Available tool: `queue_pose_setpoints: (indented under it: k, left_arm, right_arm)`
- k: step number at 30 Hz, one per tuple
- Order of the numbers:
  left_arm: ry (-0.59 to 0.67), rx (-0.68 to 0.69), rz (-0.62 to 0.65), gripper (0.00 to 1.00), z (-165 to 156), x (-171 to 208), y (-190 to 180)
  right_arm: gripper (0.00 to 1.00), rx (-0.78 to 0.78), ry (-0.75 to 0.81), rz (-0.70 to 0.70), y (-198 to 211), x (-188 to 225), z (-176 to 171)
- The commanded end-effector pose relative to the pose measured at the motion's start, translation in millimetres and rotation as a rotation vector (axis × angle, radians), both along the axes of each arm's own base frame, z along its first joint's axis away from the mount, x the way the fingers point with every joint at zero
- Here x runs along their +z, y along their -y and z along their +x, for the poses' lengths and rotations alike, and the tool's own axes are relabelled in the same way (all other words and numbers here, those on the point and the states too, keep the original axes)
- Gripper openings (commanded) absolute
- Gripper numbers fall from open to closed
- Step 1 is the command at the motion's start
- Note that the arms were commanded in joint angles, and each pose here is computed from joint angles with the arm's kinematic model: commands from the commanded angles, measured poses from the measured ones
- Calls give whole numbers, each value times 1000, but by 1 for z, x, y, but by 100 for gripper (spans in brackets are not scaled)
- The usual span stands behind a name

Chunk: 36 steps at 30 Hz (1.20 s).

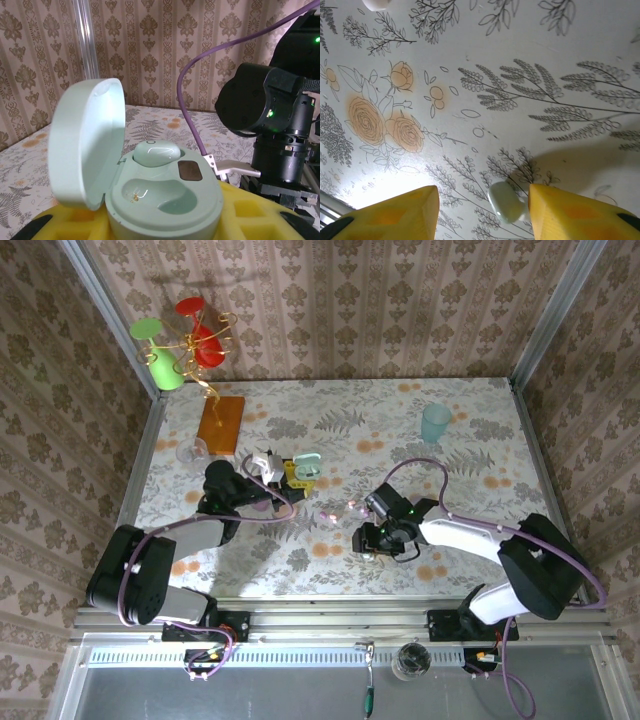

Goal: Insert the wireless bluetooth earbuds into the charging case

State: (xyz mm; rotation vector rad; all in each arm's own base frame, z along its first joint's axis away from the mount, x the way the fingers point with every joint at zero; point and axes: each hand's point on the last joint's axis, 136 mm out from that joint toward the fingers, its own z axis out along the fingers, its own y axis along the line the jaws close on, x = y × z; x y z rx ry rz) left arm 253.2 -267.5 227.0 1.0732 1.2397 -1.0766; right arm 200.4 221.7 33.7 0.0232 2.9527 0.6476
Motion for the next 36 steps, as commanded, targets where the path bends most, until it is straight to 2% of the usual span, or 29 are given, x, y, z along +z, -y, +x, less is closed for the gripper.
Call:
queue_pose_setpoints:
  k: [1,10,13,17,21,25,36]
  left_arm:
    - [35,-18,-14,28,0,10,5]
    - [37,13,-12,28,3,10,2]
    - [30,71,-11,28,14,6,-8]
    - [21,147,-46,28,32,8,-29]
    - [31,183,-71,28,43,12,-42]
    - [36,189,-63,28,47,11,-46]
    - [32,179,-59,28,44,12,-46]
  right_arm:
    - [52,19,13,-54,12,4,1]
    - [53,250,84,-143,9,19,7]
    - [52,260,92,-244,14,25,3]
    - [50,275,120,-448,22,31,-10]
    - [49,334,141,-642,25,34,-22]
    - [46,402,136,-761,22,28,-30]
    - [33,500,131,-840,-4,10,-25]
